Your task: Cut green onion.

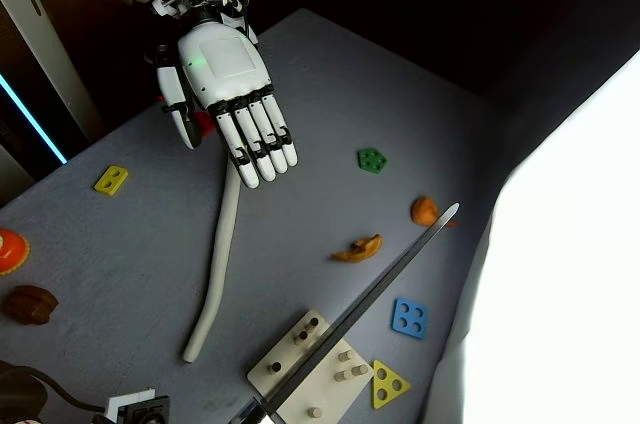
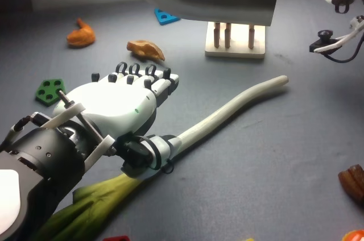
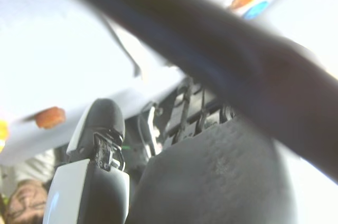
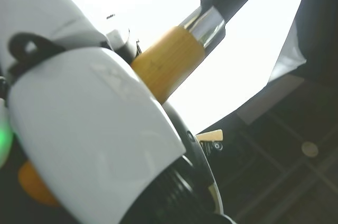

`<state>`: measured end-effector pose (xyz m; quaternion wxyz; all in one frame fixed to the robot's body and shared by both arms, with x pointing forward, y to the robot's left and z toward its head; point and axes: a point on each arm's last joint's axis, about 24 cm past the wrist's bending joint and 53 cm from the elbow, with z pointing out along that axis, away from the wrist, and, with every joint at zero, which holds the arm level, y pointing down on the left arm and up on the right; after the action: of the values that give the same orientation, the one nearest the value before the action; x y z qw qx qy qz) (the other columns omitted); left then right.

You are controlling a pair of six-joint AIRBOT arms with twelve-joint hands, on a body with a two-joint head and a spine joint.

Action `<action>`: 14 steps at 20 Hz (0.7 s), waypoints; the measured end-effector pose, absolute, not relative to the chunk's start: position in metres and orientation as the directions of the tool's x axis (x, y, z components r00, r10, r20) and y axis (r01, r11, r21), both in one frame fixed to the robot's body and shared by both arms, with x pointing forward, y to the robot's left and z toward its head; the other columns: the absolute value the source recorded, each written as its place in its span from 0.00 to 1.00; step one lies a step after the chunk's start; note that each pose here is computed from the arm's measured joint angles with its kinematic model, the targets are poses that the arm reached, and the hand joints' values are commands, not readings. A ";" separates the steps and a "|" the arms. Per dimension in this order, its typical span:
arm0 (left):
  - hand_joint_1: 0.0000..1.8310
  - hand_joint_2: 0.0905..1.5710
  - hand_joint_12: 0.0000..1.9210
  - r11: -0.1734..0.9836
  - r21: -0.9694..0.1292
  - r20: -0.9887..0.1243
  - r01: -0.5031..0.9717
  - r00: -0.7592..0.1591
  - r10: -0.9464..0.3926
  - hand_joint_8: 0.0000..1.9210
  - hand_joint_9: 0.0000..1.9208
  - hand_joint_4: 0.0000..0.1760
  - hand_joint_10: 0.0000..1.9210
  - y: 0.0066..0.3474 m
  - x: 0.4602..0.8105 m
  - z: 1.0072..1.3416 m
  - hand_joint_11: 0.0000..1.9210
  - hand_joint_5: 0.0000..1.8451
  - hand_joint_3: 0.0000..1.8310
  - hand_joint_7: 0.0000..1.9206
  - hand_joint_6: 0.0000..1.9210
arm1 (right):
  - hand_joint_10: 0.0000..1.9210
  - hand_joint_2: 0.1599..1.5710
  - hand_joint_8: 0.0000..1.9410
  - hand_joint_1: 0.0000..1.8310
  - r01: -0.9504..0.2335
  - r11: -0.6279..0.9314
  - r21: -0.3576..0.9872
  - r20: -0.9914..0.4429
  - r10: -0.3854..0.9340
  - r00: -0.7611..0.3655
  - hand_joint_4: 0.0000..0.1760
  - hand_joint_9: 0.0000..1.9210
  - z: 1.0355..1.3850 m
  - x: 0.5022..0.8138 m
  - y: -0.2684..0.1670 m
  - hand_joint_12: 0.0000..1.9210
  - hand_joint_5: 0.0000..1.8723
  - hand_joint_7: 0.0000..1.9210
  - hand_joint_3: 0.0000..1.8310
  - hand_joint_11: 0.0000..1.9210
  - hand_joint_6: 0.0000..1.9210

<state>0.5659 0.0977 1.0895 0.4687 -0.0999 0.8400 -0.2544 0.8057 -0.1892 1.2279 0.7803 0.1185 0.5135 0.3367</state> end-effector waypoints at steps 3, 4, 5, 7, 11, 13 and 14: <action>0.19 0.92 0.07 0.859 -0.503 -0.742 0.090 -0.555 -0.376 0.00 0.00 0.00 0.00 0.093 0.568 1.092 0.00 0.00 0.00 0.00 0.00 | 1.00 0.68 1.00 0.85 -0.404 0.746 0.529 -0.722 0.646 0.246 1.00 0.77 1.227 0.805 -0.189 1.00 0.64 0.73 0.00 0.81 1.00; 0.22 0.90 0.07 0.860 -0.502 -0.743 0.092 -0.555 -0.374 0.00 0.00 0.01 0.00 0.092 0.569 1.093 0.00 0.00 0.00 0.01 0.00 | 1.00 0.68 1.00 0.85 -0.405 0.746 0.528 -0.723 0.646 0.246 1.00 0.77 1.227 0.805 -0.189 1.00 0.64 0.73 0.00 0.81 1.00; 0.20 0.91 0.05 0.859 -0.504 -0.740 0.089 -0.556 -0.377 0.00 0.00 0.00 0.00 0.092 0.569 1.093 0.00 0.00 0.00 0.00 0.00 | 1.00 0.68 1.00 0.85 -0.405 0.746 0.529 -0.723 0.646 0.246 1.00 0.77 1.227 0.805 -0.189 1.00 0.64 0.73 0.00 0.81 1.00; 0.22 0.90 0.07 0.860 -0.502 -0.739 0.089 -0.561 -0.373 0.00 0.01 0.01 0.00 0.093 0.568 1.091 0.00 0.00 0.00 0.00 0.00 | 1.00 0.68 1.00 0.86 -0.413 0.746 0.522 -0.726 0.643 0.244 1.00 0.77 1.227 0.804 -0.188 1.00 0.64 0.73 0.00 0.80 1.00; 0.27 0.89 0.07 0.859 -0.499 -0.740 0.114 -0.573 -0.354 0.00 0.01 0.03 0.00 0.089 0.569 1.089 0.00 0.00 0.00 0.01 0.00 | 1.00 0.68 1.00 0.85 -0.432 0.747 0.506 -0.731 0.637 0.245 1.00 0.77 1.226 0.800 -0.185 1.00 0.64 0.73 0.00 0.81 1.00; 0.26 0.89 0.09 0.858 -0.500 -0.740 0.121 -0.575 -0.350 0.00 0.01 0.03 0.00 0.089 0.572 1.089 0.00 0.00 0.00 0.01 0.00 | 1.00 0.69 1.00 0.85 -0.442 0.746 0.498 -0.731 0.635 0.249 1.00 0.77 1.228 0.799 -0.183 1.00 0.64 0.73 0.00 0.81 1.00; 0.25 0.90 0.11 0.857 -0.499 -0.743 0.125 -0.572 -0.349 0.00 0.02 0.02 0.00 0.089 0.573 1.090 0.00 0.00 0.00 0.01 0.00 | 1.00 0.69 1.00 0.85 -0.445 0.744 0.499 -0.729 0.637 0.249 1.00 0.77 1.228 0.799 -0.183 1.00 0.64 0.73 0.00 0.81 1.00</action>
<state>0.5734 0.0894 1.0902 0.4581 -0.0660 0.8479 -0.2588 0.7985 -0.1831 1.2284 0.7845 0.0952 0.5065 0.3448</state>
